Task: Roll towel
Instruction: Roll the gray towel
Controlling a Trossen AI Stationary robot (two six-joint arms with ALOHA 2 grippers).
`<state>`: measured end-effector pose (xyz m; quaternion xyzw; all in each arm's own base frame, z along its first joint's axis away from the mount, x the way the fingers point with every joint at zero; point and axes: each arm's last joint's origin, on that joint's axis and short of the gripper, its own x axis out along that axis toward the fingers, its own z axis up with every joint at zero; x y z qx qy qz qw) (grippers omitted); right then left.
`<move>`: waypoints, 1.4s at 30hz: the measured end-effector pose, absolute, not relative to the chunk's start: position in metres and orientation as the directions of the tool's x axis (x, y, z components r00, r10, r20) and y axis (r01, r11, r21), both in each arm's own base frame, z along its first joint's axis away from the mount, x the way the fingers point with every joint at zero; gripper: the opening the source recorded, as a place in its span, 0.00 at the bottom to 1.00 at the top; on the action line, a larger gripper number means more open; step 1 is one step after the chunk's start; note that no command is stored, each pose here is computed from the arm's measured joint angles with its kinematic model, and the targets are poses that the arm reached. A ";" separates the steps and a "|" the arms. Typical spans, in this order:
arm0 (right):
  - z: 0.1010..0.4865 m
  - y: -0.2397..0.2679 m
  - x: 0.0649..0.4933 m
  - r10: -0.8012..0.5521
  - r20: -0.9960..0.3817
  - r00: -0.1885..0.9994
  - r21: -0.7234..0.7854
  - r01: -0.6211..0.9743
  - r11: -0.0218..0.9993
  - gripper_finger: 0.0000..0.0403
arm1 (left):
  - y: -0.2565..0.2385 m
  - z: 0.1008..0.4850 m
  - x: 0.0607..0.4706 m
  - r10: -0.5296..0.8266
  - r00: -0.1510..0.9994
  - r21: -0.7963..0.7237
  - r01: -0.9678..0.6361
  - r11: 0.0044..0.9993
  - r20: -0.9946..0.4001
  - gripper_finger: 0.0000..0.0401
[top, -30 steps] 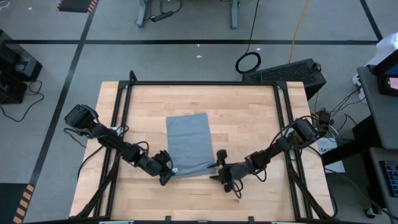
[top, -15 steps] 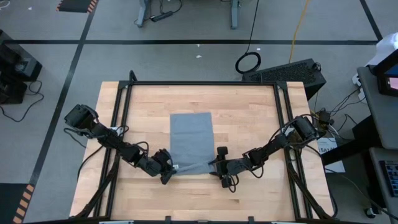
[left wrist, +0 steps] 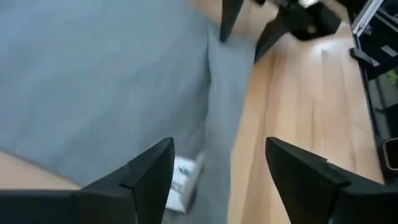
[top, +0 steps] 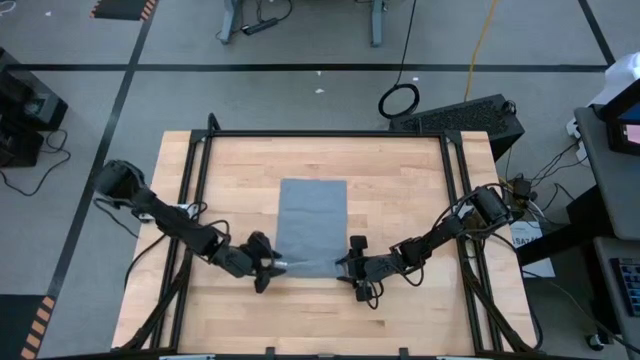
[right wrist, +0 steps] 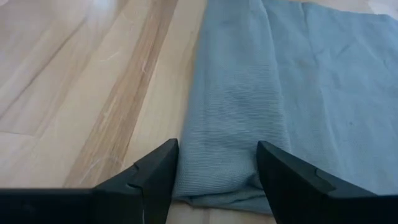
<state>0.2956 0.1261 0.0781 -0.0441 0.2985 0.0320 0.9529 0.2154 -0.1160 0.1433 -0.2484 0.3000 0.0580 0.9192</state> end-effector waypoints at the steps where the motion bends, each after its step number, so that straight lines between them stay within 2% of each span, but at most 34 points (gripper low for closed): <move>1: 0.078 0.126 0.296 0.034 -0.573 0.819 -0.065 -0.087 0.994 0.53 | -0.115 0.146 0.214 -0.034 0.818 -0.402 -0.246 0.882 -0.574 0.64; 7: 0.078 0.126 0.295 0.033 -0.575 0.818 -0.055 -0.080 0.995 0.53 | -0.119 0.143 0.201 -0.034 0.762 -0.321 -0.232 0.918 -0.647 0.64; 11: 0.078 0.126 0.295 0.033 -0.575 0.817 -0.049 -0.075 0.996 0.53 | -0.130 0.141 0.197 -0.075 0.765 -0.292 -0.152 0.944 -0.640 0.64; 16: 0.077 0.126 0.295 0.035 -0.574 0.818 -0.048 -0.076 0.996 0.53 | -0.132 0.130 0.198 -0.013 0.758 -0.224 -0.177 0.958 -0.652 0.57; 21: 0.078 0.126 0.295 0.037 -0.573 0.819 -0.047 -0.078 0.996 0.53 | -0.132 0.120 0.200 0.022 0.738 -0.169 -0.184 0.968 -0.675 0.40; 27: 0.078 0.132 0.293 0.048 -0.571 0.820 -0.049 -0.092 0.995 0.53 | -0.135 0.126 0.205 -0.029 0.775 -0.223 -0.145 0.964 -0.631 0.06; 28: 0.079 0.134 0.292 0.055 -0.571 0.819 -0.049 -0.101 0.994 0.53 | -0.135 0.128 0.205 -0.051 0.780 -0.256 -0.142 0.956 -0.623 0.04; 33: 0.090 0.156 0.279 0.179 -0.566 0.804 -0.024 -0.234 0.972 0.53 | -0.133 0.135 0.212 -0.194 0.770 -0.448 -0.130 0.884 -0.607 0.04; 36: 0.101 0.167 0.272 0.212 -0.543 0.812 -0.022 -0.266 0.964 0.53 | -0.126 0.134 0.216 -0.203 0.760 -0.490 -0.169 0.855 -0.617 0.04; 38: 0.105 0.171 0.268 0.164 -0.541 0.825 -0.037 -0.218 0.975 0.53 | -0.120 0.134 0.220 -0.208 0.755 -0.503 -0.182 0.845 -0.622 0.04; 42: 0.106 0.170 0.264 0.002 -0.513 0.859 0.032 0.016 0.999 0.53 | -0.109 0.133 0.226 -0.229 0.740 -0.524 -0.191 0.830 -0.632 0.04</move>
